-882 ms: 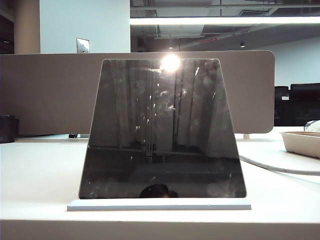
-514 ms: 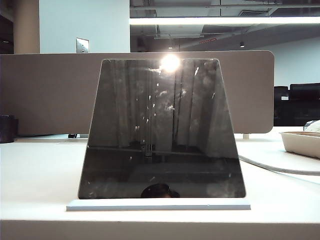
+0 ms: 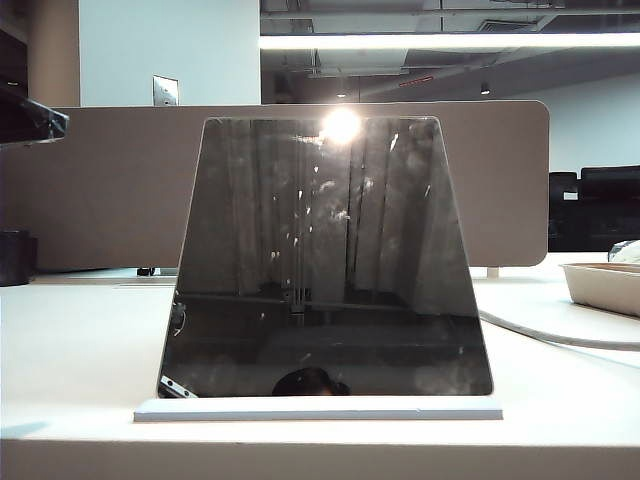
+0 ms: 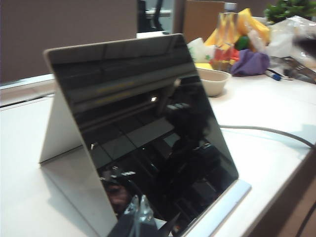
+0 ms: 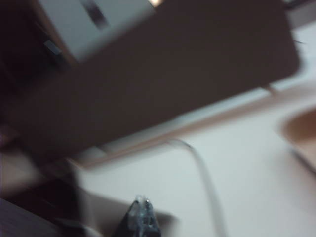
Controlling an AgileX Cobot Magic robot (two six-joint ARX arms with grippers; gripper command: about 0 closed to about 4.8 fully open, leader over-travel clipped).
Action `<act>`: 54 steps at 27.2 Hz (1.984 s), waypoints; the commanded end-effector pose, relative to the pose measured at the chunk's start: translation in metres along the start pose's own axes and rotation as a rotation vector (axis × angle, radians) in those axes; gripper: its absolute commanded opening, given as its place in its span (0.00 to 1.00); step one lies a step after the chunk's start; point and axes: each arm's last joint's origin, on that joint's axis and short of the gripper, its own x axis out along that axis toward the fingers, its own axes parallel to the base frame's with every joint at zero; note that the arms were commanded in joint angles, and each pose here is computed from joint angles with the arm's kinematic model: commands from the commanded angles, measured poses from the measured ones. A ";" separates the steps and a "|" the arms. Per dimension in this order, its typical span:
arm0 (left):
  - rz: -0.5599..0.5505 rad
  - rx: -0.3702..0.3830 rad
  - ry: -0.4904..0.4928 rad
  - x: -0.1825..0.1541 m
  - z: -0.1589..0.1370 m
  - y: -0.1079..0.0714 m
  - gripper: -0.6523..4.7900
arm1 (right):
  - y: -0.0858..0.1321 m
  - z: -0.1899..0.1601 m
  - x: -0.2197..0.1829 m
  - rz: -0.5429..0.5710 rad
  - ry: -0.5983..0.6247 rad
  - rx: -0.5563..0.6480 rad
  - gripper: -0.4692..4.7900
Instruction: Push the base of the mirror on the table to move it forward for a short distance.
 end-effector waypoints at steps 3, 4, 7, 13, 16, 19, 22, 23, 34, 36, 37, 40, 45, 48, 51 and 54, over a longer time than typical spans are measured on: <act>-0.016 0.004 -0.011 0.000 0.001 -0.002 0.12 | 0.041 0.059 -0.010 0.255 -0.232 0.196 0.08; -0.016 0.004 -0.011 0.000 0.001 -0.002 0.12 | 0.050 0.072 -0.014 0.281 -0.264 0.184 0.08; -0.016 0.004 -0.011 0.000 0.001 -0.002 0.12 | 0.073 0.107 -0.020 0.329 -0.330 0.156 0.08; -0.016 0.004 -0.011 0.000 0.001 -0.002 0.12 | 0.098 0.154 0.002 0.223 -0.096 0.109 0.08; -0.016 0.004 -0.011 0.000 0.001 -0.002 0.12 | 0.102 0.166 0.038 0.283 0.170 0.123 0.08; -0.016 0.004 -0.011 0.000 0.001 -0.002 0.12 | 0.099 0.161 0.072 0.407 0.417 0.190 0.08; -0.016 0.004 -0.012 0.000 0.001 -0.002 0.12 | 0.097 0.142 0.100 0.485 0.601 0.248 0.08; -0.015 0.004 -0.012 0.000 0.001 -0.002 0.12 | 0.097 0.133 0.107 0.483 0.651 0.260 0.08; -0.016 0.004 -0.012 0.000 0.001 -0.002 0.12 | 0.149 -0.008 0.131 0.328 1.200 -0.033 0.08; -0.016 0.004 -0.011 0.000 0.001 -0.002 0.12 | 0.160 -0.035 0.126 0.287 1.277 -0.124 0.08; -0.016 0.004 -0.011 0.000 0.001 -0.002 0.12 | 0.163 -0.042 0.125 0.273 1.293 -0.149 0.08; -0.016 0.004 -0.012 0.000 0.001 -0.002 0.12 | 0.169 -0.065 0.121 0.254 1.357 -0.208 0.08; -0.016 0.004 -0.011 0.000 0.001 -0.002 0.12 | 0.172 -0.093 0.121 0.228 1.418 -0.259 0.08; -0.016 0.004 -0.011 0.000 0.001 -0.002 0.12 | 0.167 -0.107 0.125 0.187 1.435 -0.277 0.08; -0.016 0.004 -0.011 0.000 0.001 -0.002 0.12 | 0.165 -0.109 0.125 0.150 1.420 -0.308 0.08; -0.016 0.004 -0.012 0.000 0.001 -0.002 0.12 | 0.163 -0.111 0.125 0.126 1.418 -0.324 0.08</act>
